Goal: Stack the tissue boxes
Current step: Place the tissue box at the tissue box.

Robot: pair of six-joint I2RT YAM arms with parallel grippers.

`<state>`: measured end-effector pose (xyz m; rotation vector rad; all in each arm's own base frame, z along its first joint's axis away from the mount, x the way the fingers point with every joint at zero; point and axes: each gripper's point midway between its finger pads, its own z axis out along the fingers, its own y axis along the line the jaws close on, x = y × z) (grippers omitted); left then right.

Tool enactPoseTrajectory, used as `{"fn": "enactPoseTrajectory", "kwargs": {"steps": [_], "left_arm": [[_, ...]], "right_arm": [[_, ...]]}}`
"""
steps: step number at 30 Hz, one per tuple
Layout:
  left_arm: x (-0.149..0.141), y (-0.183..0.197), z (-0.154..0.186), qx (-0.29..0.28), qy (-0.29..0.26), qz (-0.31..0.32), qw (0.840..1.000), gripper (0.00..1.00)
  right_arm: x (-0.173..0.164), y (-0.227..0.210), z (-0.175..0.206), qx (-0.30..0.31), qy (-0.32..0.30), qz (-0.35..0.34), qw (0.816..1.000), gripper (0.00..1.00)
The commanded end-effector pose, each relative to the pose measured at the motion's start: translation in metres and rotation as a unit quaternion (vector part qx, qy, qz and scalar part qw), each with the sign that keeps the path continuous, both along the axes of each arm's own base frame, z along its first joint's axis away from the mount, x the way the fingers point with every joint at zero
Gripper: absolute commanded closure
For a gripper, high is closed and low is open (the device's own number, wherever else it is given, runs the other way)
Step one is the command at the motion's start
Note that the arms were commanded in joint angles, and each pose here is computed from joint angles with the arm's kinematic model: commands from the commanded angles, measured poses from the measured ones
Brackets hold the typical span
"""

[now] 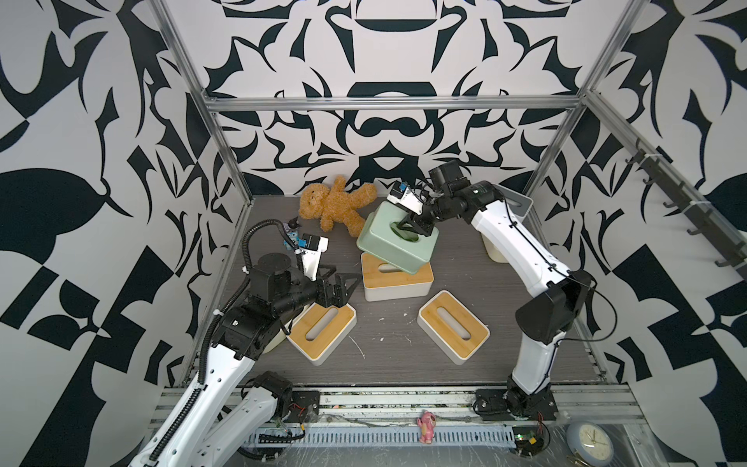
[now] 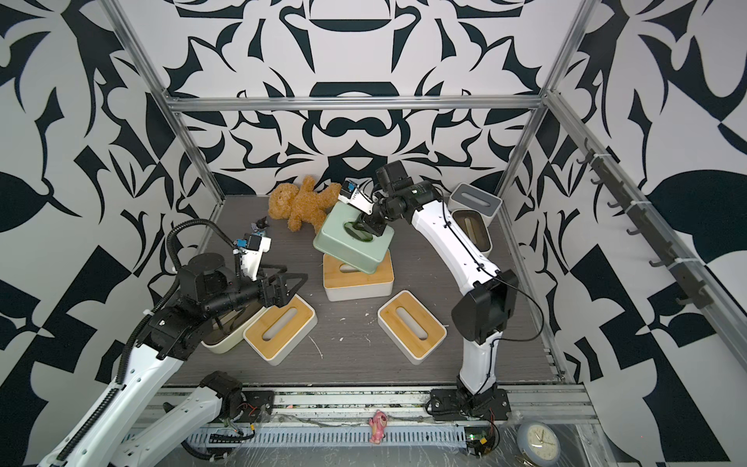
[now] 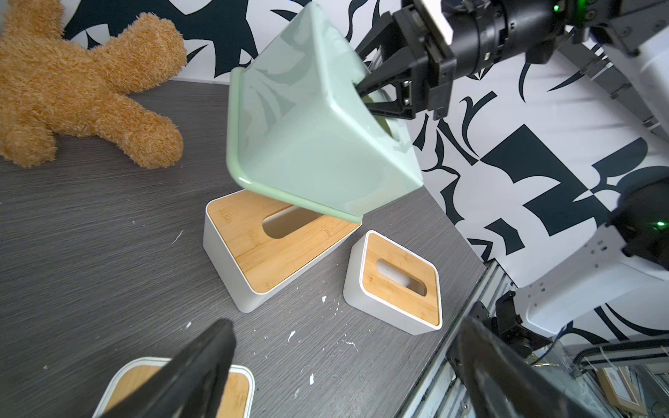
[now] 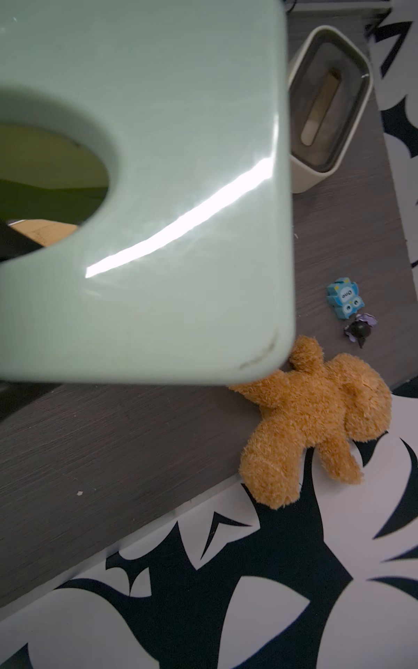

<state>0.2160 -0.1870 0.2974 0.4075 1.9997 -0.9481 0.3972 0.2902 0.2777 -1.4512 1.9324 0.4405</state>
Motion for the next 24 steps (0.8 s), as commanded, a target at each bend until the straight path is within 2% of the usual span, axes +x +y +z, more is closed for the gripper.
{"fn": "enactPoseTrajectory", "kwargs": {"steps": [1,6,24], "left_arm": [[-0.005,-0.001,-0.001,-0.007,0.001,-0.007,1.0,0.01],[-0.009,0.002,-0.01,-0.002,0.012,-0.004,1.0,0.01],[-0.011,0.004,-0.022,-0.004,0.028,0.002,1.0,0.01]], "right_arm": [[-0.015,-0.008,0.005,-0.046,-0.016,0.062,0.997,0.76],[-0.028,-0.007,-0.016,-0.093,-0.012,0.139,0.986,0.77],[-0.02,0.013,-0.062,-0.148,-0.003,0.176,0.973,0.75]]}}
